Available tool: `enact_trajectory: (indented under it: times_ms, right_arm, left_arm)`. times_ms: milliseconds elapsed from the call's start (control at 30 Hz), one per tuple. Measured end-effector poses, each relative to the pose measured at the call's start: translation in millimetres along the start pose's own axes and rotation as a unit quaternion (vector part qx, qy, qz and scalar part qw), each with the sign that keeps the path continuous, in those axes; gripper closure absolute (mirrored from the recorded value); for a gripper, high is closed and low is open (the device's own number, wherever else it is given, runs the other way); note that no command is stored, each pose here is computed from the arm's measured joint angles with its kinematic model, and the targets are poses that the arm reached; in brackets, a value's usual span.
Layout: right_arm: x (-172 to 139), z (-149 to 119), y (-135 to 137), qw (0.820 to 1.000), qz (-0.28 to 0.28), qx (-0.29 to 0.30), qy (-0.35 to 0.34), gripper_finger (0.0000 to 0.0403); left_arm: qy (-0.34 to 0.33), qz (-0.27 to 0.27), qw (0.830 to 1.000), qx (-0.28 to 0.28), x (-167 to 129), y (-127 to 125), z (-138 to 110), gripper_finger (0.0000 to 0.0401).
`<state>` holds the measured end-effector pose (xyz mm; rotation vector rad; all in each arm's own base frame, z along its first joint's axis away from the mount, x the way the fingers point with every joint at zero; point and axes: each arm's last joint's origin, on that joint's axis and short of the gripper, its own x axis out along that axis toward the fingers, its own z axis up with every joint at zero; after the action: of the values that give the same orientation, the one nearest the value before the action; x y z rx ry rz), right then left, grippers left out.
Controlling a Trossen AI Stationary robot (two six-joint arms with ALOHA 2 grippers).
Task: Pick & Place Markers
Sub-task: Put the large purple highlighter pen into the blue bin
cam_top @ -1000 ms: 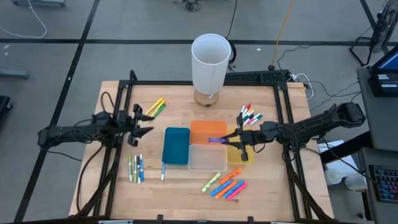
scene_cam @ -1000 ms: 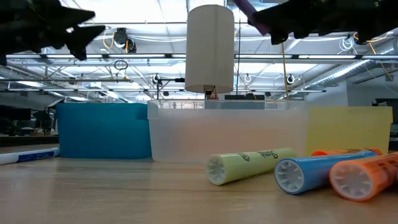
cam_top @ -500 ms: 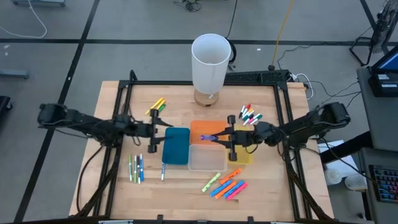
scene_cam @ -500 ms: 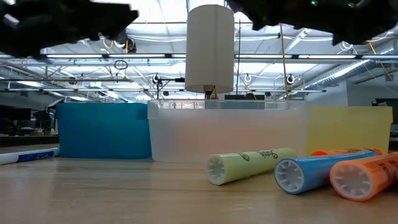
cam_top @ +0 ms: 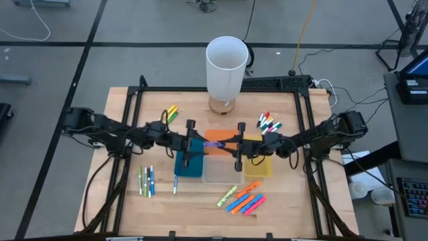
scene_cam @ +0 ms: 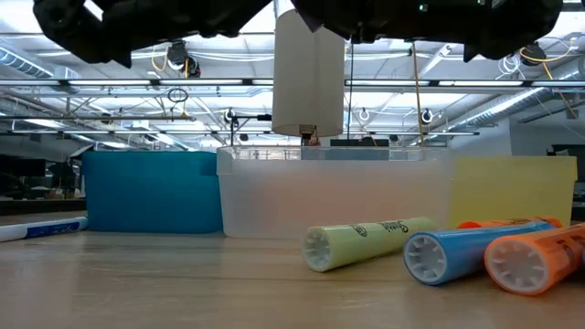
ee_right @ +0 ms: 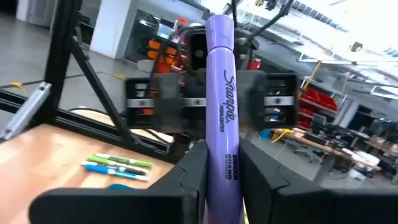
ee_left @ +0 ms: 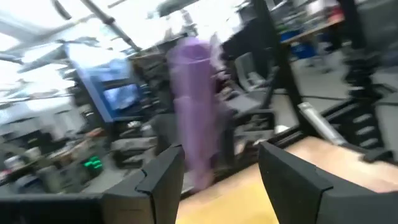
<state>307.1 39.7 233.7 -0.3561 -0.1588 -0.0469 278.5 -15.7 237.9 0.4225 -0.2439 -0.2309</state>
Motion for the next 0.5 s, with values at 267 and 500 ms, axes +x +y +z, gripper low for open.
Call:
enact_trajectory:
  times_ms: [267,500]
  right_arm:
    - [0.4,0.0,-4.4,1.0,-0.003,0.009,-0.006,0.0346]
    - [-0.5,1.2,-0.6,1.0,-0.016,0.013,0.0,0.0347]
  left_arm:
    - [-0.026,-0.024,0.999,-0.003,22.1,2.4,5.6,0.0192]
    - [-0.02,-0.001,1.0,0.008,30.2,6.7,4.9,0.0192]
